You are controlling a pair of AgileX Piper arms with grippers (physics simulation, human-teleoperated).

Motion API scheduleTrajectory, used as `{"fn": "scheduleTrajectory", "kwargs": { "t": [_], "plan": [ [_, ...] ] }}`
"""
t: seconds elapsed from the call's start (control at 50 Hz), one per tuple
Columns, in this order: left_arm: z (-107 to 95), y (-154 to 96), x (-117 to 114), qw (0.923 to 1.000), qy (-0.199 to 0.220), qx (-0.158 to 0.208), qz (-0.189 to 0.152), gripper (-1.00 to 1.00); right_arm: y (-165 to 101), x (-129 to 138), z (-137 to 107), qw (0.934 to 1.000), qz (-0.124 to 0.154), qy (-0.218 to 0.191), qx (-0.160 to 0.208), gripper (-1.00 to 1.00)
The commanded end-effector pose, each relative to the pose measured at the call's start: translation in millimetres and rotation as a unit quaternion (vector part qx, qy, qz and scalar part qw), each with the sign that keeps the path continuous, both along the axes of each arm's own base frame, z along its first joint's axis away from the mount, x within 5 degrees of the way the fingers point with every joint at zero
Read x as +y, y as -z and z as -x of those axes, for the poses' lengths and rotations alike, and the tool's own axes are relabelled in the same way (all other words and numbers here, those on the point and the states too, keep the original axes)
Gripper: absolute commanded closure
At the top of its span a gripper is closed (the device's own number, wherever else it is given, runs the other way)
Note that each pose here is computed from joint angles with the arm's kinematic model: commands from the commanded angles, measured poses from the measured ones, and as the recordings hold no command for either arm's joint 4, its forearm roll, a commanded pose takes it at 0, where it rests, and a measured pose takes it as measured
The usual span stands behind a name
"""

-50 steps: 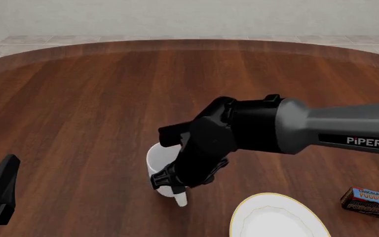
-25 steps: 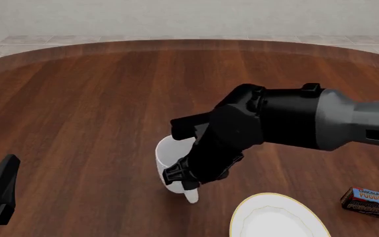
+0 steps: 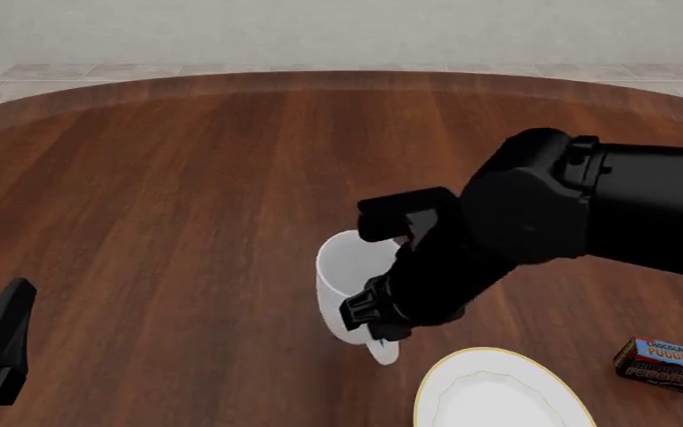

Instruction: Put the white mug on the plate.

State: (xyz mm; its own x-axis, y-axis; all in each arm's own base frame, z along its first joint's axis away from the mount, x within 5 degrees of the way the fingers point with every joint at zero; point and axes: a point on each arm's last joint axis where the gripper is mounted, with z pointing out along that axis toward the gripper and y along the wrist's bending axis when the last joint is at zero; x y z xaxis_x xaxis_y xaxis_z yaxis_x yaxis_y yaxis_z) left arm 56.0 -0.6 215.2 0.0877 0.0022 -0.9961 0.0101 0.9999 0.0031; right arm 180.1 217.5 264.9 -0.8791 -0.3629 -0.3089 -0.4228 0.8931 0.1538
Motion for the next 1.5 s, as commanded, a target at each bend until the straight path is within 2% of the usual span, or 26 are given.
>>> {"fn": "scheduleTrajectory", "kwargs": {
  "t": [0.02, 0.46, 1.5],
  "plan": [
    [0, 2, 0, 1.0000, 0.000, 0.000, 0.000, -1.00, -7, -18, 8, 1.0000, -0.001, 0.009, -0.001, 1.00],
    [0, 2, 0, 1.0000, 0.000, 0.000, 0.000, -1.00, -21, -60, 29, 0.9995, -0.009, 0.025, -0.013, 1.00],
    [0, 2, 0, 1.0000, 0.000, 0.000, 0.000, -1.00, -8, -118, 76, 0.9979, -0.004, 0.065, -0.001, 1.00]
  ]
}}
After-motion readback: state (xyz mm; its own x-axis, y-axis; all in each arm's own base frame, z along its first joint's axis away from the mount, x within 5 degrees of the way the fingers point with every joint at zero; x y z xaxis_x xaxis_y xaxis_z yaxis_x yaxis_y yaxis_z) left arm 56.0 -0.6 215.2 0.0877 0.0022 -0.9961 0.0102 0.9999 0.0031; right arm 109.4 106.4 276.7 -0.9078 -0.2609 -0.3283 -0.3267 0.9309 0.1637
